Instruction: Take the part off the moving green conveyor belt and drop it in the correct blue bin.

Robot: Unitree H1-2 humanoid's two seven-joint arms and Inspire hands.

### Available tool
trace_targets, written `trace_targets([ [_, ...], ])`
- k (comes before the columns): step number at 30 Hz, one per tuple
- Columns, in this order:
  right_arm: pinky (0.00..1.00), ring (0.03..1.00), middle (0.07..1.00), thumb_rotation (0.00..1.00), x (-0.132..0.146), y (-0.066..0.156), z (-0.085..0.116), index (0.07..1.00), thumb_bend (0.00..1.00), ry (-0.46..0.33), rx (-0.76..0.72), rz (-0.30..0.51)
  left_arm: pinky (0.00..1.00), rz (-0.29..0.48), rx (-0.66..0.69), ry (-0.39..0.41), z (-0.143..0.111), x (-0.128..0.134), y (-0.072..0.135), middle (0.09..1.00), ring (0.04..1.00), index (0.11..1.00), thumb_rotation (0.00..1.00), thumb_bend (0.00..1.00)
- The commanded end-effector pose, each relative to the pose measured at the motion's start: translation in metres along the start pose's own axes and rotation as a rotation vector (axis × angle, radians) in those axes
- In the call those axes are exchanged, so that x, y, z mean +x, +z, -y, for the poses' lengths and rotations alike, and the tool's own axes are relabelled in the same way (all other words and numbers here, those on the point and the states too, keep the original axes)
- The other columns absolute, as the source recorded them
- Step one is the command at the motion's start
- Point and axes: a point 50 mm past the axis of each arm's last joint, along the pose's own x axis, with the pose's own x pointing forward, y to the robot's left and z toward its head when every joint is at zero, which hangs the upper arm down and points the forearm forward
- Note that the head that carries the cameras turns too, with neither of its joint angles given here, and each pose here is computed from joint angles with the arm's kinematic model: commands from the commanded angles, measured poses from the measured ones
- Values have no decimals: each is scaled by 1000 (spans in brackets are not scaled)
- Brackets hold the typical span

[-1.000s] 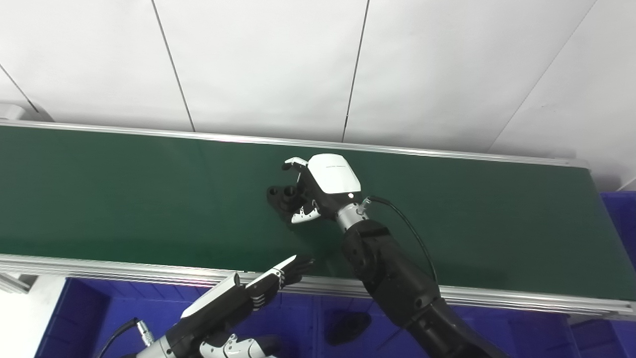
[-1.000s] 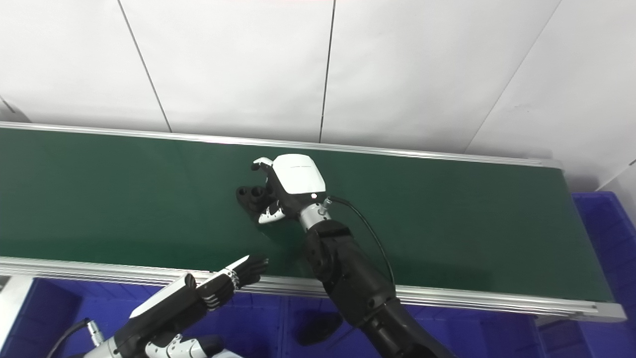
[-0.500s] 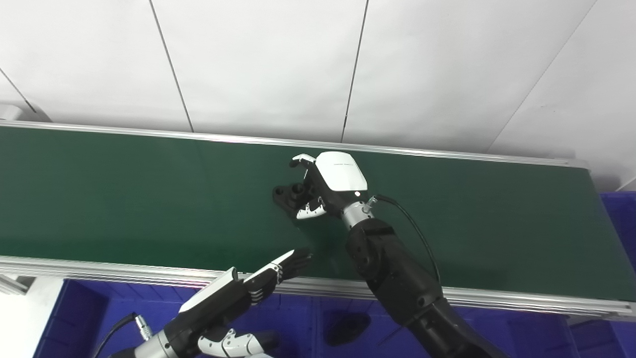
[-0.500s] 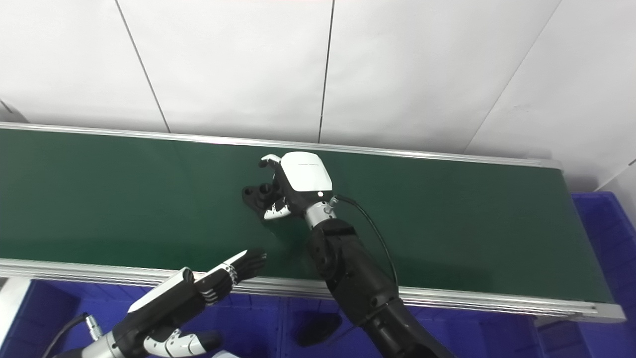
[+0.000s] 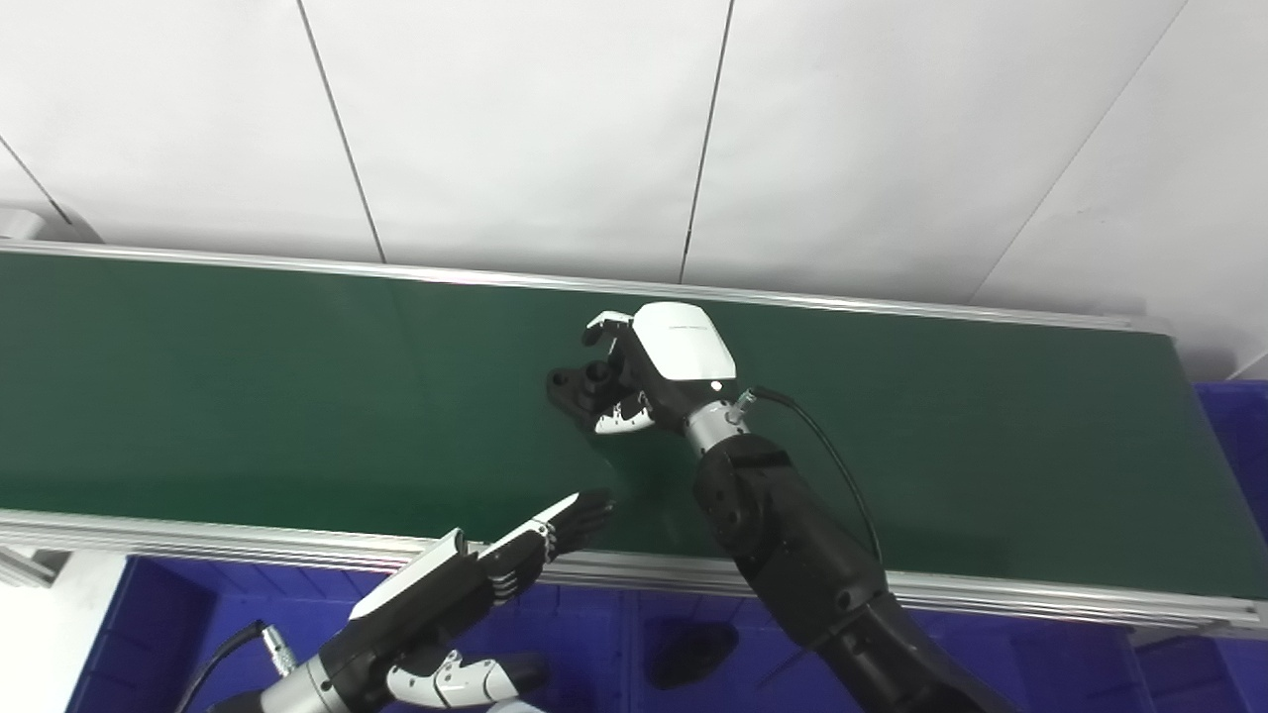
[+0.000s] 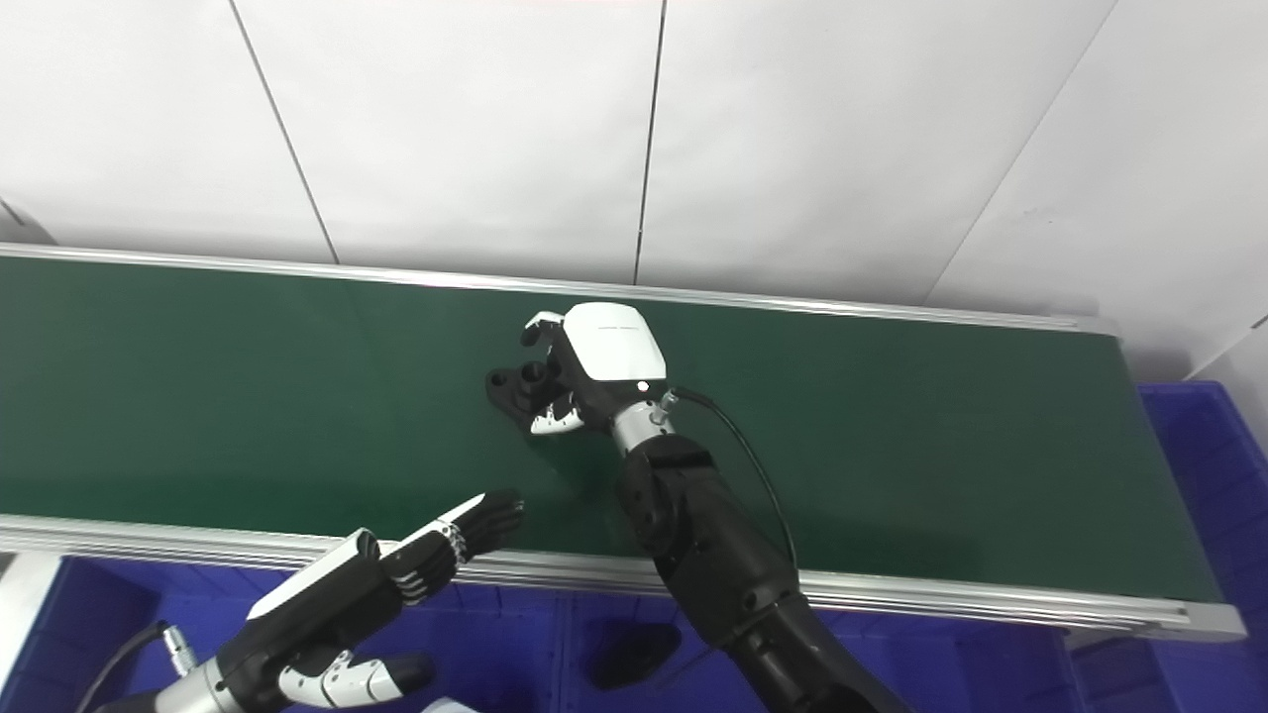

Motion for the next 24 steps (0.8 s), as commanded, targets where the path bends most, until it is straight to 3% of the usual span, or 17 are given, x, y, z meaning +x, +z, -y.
trace_targets([
  [1, 474, 467, 521, 0, 5, 8, 0, 486, 518, 27, 36, 30, 1000, 37, 8, 3, -3, -2, 11, 1000, 1000, 1000, 608, 397],
  [8, 523, 500, 540, 0, -1, -1, -6, 448, 514, 22, 83, 21, 1000, 34, 10, 8, -5, -2, 12, 1000, 1000, 1000, 621, 395],
  [12, 458, 478, 536, 0, -7, -6, 0, 457, 516, -8, 154, 9, 1000, 33, 12, 10, -6, -1, 13, 1000, 1000, 1000, 622, 395],
  [18, 382, 454, 532, 0, -19, -11, 20, 470, 517, -66, 219, 23, 1000, 35, 13, 10, -8, 0, 11, 1000, 1000, 1000, 635, 403],
  [24, 380, 439, 548, 0, -44, -15, 63, 457, 514, -161, 239, 36, 1000, 39, 14, 11, -10, 2, 8, 1000, 1000, 1000, 636, 406],
])
